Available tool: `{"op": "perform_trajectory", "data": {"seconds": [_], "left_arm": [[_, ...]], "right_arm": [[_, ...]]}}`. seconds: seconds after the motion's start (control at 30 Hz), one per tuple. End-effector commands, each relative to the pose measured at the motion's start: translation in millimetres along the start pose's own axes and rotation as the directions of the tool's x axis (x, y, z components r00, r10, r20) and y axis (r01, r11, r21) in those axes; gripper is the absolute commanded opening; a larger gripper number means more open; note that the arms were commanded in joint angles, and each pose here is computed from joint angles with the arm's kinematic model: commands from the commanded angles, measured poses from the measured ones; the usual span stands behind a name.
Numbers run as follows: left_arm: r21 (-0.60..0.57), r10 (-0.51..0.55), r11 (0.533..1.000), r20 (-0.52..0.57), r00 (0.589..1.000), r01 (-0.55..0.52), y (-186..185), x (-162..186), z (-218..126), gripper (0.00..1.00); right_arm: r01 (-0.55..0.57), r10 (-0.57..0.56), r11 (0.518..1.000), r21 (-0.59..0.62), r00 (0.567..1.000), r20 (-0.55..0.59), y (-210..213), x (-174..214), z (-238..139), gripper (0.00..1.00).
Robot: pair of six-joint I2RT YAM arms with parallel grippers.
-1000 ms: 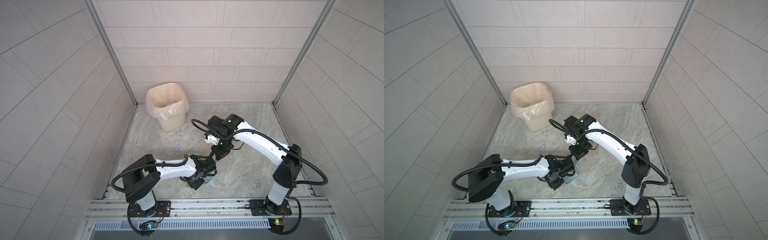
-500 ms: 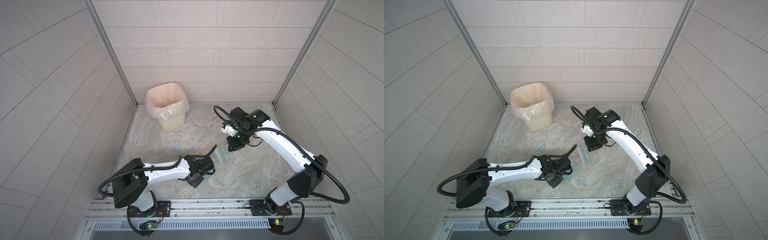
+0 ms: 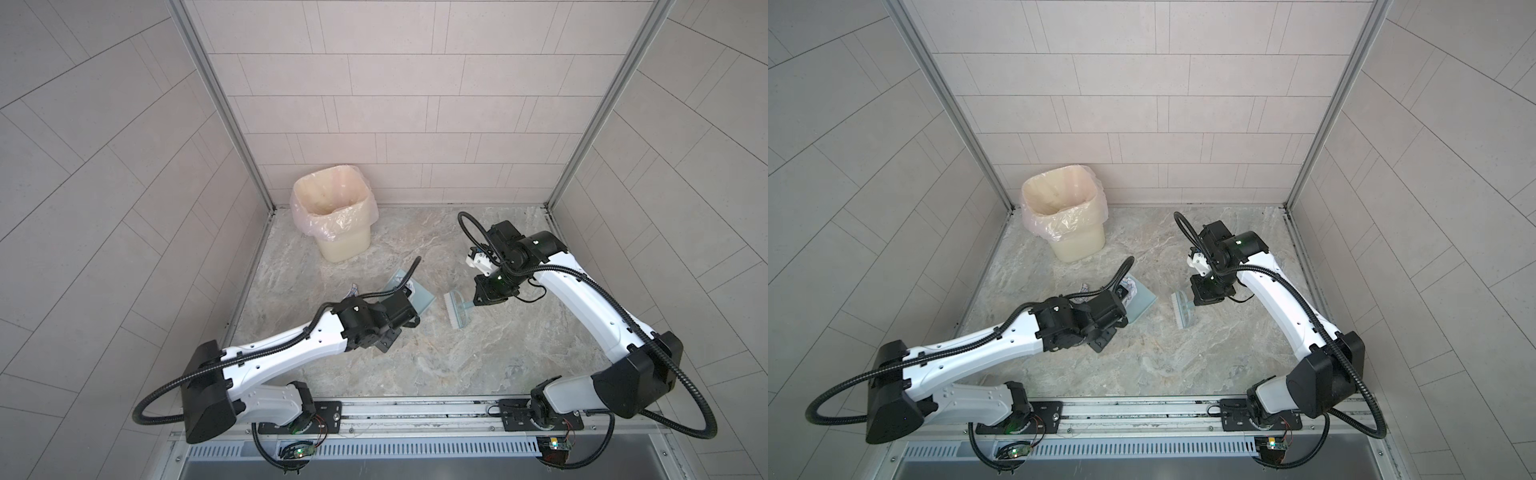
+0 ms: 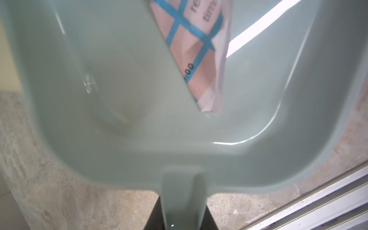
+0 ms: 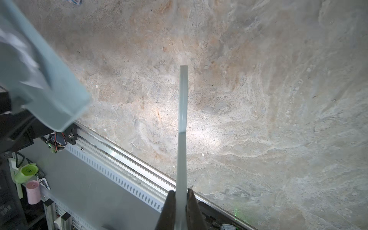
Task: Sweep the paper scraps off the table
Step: 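Carry the dustpan to the bin with left gripper while right brush withdraws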
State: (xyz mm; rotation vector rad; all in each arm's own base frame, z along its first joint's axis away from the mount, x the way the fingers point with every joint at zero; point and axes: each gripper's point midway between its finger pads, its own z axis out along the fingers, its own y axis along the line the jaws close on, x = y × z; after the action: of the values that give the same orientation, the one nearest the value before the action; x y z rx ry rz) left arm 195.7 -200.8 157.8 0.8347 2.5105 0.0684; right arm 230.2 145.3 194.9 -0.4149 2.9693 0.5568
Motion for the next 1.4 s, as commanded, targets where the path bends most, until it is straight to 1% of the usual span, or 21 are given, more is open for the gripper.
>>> {"op": "perform_trajectory", "data": {"seconds": [0.0,0.1,0.17,0.23,0.37,0.53,0.77,0.93,1.07,1.2,1.37], "left_arm": [[-0.075,-0.058,0.996,-0.001,0.998,0.057,34.0,-2.0,-28.7,0.0],[-0.109,-0.096,0.989,0.04,0.995,0.1,55.5,-10.6,-51.7,0.0],[-0.121,-0.143,0.981,0.057,0.988,0.149,72.1,-15.1,-67.0,0.0],[-0.13,-0.186,0.973,0.05,0.981,0.191,86.4,-15.3,-77.2,0.0],[-0.186,-0.239,0.952,0.036,0.97,0.242,117.0,-15.5,-97.2,0.0],[-0.223,-0.34,0.915,0.028,0.94,0.337,155.0,-8.5,-109.9,0.0],[-0.302,-0.429,0.86,0.008,0.903,0.411,208.2,1.6,-116.7,0.0],[-0.362,-0.467,0.821,0.016,0.884,0.441,243.8,0.2,-117.7,0.0],[-0.431,-0.48,0.79,0.009,0.877,0.437,275.8,-0.7,-111.7,0.0],[-0.5,-0.464,0.773,-0.026,0.885,0.391,304.9,-6.9,-107.1,0.0],[-0.575,-0.423,0.754,-0.054,0.904,0.319,338.2,-29.8,-105.3,0.0]], "right_arm": [[0.023,-0.022,0.999,-0.032,0.999,0.027,1.1,-0.6,-3.6,0.0],[0.022,-0.021,0.999,-0.046,1.0,0.022,-0.8,-1.5,-1.9,0.0],[0.023,-0.022,0.998,-0.054,1.0,0.021,-1.8,-2.9,-1.2,0.0],[0.025,-0.024,0.998,-0.063,1.0,0.017,-2.1,-4.1,0.3,0.0],[0.032,-0.031,0.997,-0.074,0.999,0.014,-2.3,-7.8,1.2,0.0],[0.039,-0.038,0.996,-0.077,0.999,0.021,-1.7,-11.7,-2.4,0.0],[0.038,-0.036,0.996,-0.078,0.999,0.023,-3.7,-9.6,-3.7,0.0],[0.032,-0.03,0.997,-0.076,0.999,0.029,-5.2,-6.2,-5.1,0.0],[0.025,-0.023,0.996,-0.081,0.999,0.027,-7.2,-2.0,-2.5,0.0],[0.025,-0.022,0.995,-0.092,0.999,0.024,-6.4,0.3,-0.8,0.0],[0.021,-0.019,0.995,-0.103,1.0,0.015,-6.6,1.0,1.7,0.0]]}}
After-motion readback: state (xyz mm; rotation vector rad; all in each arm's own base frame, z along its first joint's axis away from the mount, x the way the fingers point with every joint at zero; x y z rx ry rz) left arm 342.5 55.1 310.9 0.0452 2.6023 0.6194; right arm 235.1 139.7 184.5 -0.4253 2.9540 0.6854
